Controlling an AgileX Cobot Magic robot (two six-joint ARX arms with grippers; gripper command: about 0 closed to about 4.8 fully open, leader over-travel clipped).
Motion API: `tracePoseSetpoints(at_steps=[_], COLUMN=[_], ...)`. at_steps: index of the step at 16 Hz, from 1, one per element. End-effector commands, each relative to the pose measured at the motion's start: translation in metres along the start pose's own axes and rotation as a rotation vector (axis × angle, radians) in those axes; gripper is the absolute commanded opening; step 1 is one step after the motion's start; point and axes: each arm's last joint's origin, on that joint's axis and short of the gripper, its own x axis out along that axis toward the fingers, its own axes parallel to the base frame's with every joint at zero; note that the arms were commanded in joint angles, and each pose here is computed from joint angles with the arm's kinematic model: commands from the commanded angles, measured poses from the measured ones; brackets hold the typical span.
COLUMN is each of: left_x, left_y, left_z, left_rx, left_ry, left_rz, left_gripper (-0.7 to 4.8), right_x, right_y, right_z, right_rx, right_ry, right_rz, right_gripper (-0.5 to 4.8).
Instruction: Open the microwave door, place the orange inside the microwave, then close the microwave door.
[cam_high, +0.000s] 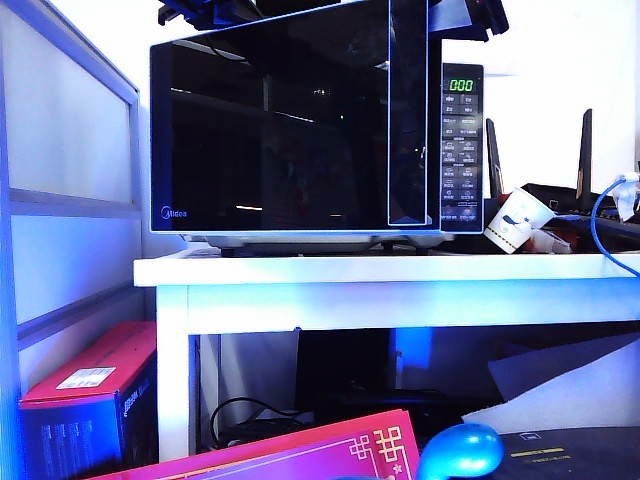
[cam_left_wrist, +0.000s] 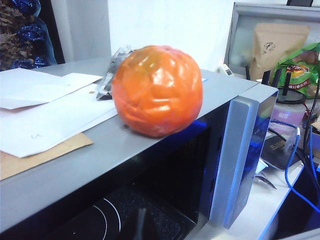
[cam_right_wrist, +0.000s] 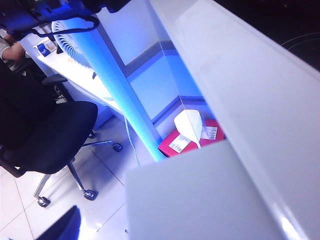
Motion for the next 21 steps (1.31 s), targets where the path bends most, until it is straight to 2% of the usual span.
tracePoseSetpoints(at_steps=[1, 6, 11, 14, 19, 21], left_x=[0.004, 0.004, 0.007, 0.008, 0.009, 0.009], left_y=[0.001, 0.001, 0.002, 0.003, 0.003, 0.003], left_z=[-0.012, -0.012, -0.018, -0.020, -0.021, -0.020], left_rx=[-0.030, -0.028, -0.040, -0.044, -0.044, -0.041], left_ry=[0.058, 0.054, 0.080, 0.089, 0.091, 0.083], left_rz=[0.000, 0.000, -0.001, -0.001, -0.002, -0.004], left_gripper=[-0.05, -0.05, -0.05, -0.05, -0.05, -0.05], right_x=[-0.026, -0.034, -0.045, -0.046, -0.048, -0.042], right_y=[0.039, 0.034, 0.030, 0.024, 0.013, 0.004], right_z=[0.048, 0.041, 0.042, 0.043, 0.044, 0.042], right_rx=[-0.342, -0.413, -0.405, -0.411, -0.412, -0.400], right_ry=[-0.224, -0.168, -0.170, -0.177, -0.190, -0.179], right_rz=[0.172, 0.033, -0.020, -0.162, -0.498, -0.556], right_gripper=[3.15, 3.15, 3.15, 3.14, 3.14, 3.14])
